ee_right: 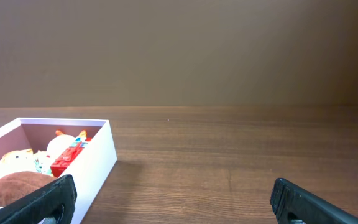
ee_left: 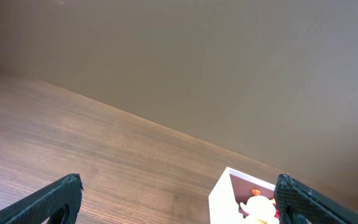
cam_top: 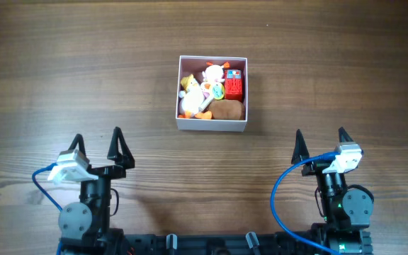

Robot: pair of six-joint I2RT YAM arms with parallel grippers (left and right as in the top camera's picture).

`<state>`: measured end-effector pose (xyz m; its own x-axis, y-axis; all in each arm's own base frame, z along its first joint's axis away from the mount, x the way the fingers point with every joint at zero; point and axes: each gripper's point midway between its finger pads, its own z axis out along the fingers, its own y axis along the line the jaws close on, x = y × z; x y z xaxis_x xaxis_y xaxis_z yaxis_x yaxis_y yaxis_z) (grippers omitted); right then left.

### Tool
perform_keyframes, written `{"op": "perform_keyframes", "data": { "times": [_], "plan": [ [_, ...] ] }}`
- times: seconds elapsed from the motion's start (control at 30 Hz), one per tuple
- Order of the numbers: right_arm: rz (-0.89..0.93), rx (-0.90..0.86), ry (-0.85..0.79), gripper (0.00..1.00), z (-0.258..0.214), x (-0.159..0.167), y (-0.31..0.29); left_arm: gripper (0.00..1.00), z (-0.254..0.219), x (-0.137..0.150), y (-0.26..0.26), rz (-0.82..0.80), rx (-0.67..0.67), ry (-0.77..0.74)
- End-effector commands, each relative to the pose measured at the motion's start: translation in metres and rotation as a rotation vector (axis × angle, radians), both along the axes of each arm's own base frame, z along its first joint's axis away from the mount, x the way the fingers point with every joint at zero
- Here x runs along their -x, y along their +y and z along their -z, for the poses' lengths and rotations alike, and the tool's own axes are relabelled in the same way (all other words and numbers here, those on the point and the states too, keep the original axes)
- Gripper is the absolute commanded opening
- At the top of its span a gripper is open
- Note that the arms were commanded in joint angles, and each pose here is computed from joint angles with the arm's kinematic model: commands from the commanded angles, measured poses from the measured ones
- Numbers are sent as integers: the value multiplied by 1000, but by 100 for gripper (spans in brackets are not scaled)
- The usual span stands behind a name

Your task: Pack container

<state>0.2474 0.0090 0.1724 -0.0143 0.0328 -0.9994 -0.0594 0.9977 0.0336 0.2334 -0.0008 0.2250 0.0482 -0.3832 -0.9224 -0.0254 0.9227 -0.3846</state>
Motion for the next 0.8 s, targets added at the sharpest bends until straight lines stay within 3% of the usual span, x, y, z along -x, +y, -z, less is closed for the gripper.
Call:
{"op": "perform_keyframes", "data": {
  "times": [0.0, 0.43, 0.6, 0.77],
  "plan": [
    [25, 6, -10, 100, -2, 0, -5, 100, 15, -3, -10, 55, 2, 14],
    [25, 7, -10, 100, -2, 0, -5, 100, 65, -11, -16, 88, -15, 108],
    [25, 7, -10, 100, -2, 0, -5, 100, 64, -11, -17, 92, -99, 103],
    [25, 7, -10, 99, -2, 0, -5, 100, 65, -10, -28, 158, -273, 97]
  ]
}}
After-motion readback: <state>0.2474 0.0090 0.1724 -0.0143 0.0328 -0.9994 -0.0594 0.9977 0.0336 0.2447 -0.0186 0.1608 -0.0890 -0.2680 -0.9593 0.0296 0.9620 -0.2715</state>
